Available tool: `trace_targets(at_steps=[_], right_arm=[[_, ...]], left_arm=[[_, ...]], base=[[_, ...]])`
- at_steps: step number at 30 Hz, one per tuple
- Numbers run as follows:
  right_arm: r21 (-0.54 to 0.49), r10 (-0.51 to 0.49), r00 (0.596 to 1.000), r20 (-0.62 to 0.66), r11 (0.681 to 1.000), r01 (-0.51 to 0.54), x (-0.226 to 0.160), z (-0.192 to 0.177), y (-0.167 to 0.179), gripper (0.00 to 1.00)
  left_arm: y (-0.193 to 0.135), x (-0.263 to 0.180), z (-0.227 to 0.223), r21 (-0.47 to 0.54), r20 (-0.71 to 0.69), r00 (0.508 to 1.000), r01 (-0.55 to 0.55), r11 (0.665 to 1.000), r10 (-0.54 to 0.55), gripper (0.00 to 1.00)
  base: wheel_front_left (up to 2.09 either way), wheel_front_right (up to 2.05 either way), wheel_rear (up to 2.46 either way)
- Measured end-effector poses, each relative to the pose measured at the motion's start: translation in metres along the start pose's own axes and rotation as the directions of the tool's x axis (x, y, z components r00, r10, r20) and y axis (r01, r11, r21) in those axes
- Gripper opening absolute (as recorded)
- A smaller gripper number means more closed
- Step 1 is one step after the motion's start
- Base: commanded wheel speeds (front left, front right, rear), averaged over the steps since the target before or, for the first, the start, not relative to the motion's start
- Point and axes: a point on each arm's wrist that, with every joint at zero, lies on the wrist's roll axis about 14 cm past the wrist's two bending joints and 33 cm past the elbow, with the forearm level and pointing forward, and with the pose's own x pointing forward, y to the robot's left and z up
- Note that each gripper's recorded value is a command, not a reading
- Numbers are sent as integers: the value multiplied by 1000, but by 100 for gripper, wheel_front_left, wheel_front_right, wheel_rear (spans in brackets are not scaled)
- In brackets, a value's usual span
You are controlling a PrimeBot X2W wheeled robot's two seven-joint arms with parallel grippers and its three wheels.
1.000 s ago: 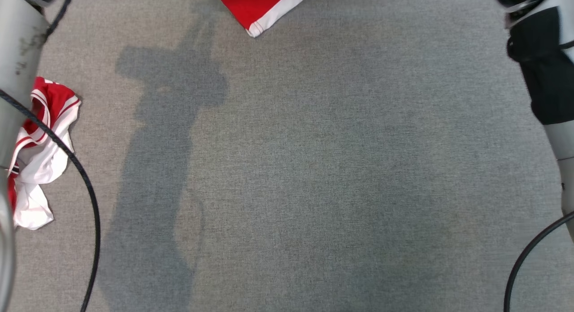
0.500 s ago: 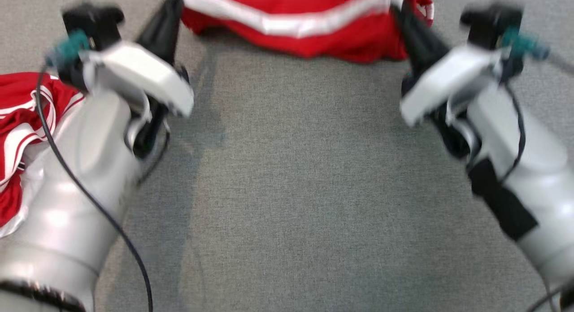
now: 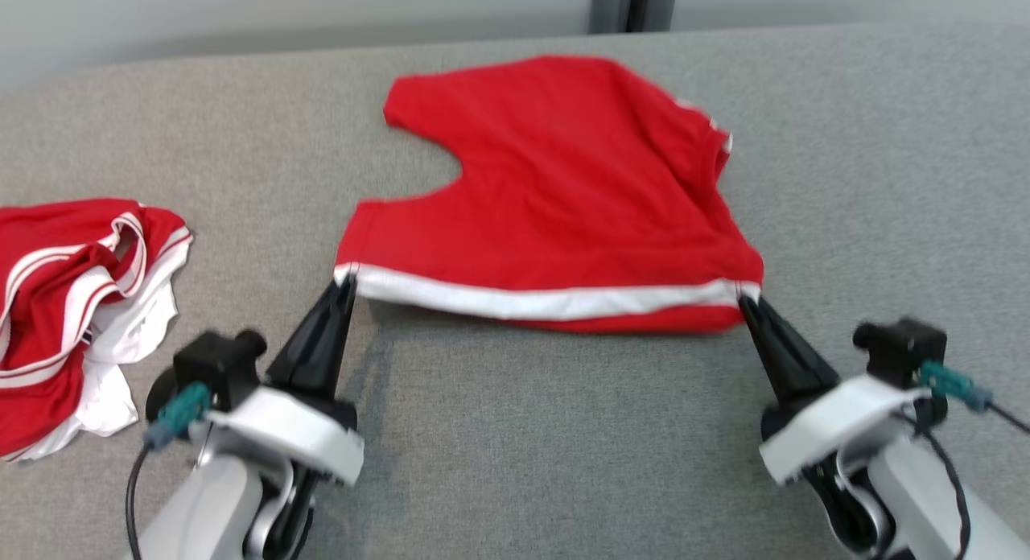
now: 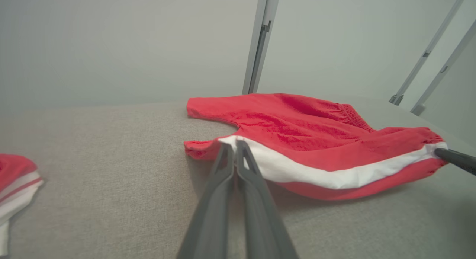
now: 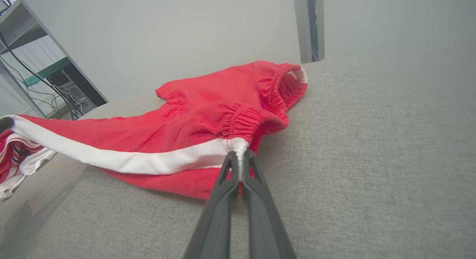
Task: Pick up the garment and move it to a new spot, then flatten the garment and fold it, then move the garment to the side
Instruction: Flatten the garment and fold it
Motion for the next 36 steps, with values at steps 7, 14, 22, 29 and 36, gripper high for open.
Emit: trace_targets(at_steps=[7, 14, 22, 29, 36], right_arm=[[-89, -52, 999, 3, 995, 52, -50, 0, -4, 0], [-105, -104, 994, -16, 989, 102, -91, -2, 6, 0], [-139, -115, 993, -23, 984, 111, -108, 15, 30, 0], [-138, -123, 992, -11, 983, 121, -103, 26, 33, 0], [-122, -143, 988, 58, 981, 149, -70, 51, 16, 0]], left_arm=[[-18, -53, 12, -30, 1, 1000, -27, 999, 28, 0], [-34, -99, 21, -31, -36, 999, -41, 999, 40, 0], [-39, -115, 43, -19, -10, 998, -58, 998, 58, 0], [-37, -103, 48, -1, -3, 999, -40, 999, 40, 0], [-30, -54, 71, 50, 65, 997, 29, 998, -32, 0]], base=[[0, 0, 0], [0, 0, 0], [0, 0, 0], [0, 0, 0], [0, 0, 0]])
